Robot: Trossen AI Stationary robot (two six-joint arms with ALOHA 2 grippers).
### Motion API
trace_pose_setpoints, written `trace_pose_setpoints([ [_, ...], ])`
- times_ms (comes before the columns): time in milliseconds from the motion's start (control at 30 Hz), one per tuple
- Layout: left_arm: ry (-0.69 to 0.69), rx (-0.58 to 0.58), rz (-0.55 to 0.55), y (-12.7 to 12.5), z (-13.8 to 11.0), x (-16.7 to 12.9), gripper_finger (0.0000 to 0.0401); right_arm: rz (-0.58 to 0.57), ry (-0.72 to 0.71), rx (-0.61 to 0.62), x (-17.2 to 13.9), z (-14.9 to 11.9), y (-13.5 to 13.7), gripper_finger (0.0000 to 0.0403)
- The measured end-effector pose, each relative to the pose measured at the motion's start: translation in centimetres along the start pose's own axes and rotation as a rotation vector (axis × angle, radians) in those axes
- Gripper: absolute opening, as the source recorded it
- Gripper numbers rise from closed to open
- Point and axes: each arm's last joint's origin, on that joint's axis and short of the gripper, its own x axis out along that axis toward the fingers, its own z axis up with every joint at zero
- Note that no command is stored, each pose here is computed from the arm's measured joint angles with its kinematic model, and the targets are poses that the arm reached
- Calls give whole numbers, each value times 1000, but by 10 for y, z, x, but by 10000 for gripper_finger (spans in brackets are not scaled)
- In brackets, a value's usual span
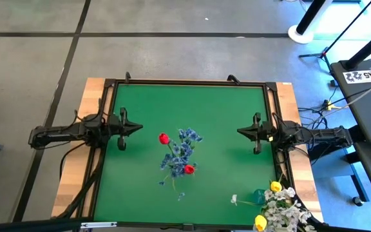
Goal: Sort flowers into vase by color
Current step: Return to Home Position
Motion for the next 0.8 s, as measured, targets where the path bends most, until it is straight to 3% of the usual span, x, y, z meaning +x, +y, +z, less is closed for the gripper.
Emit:
trace_pose_setpoints([
  [800, -4, 13, 2, 0, 0, 0, 0, -2, -2, -1, 0, 0, 0, 1],
])
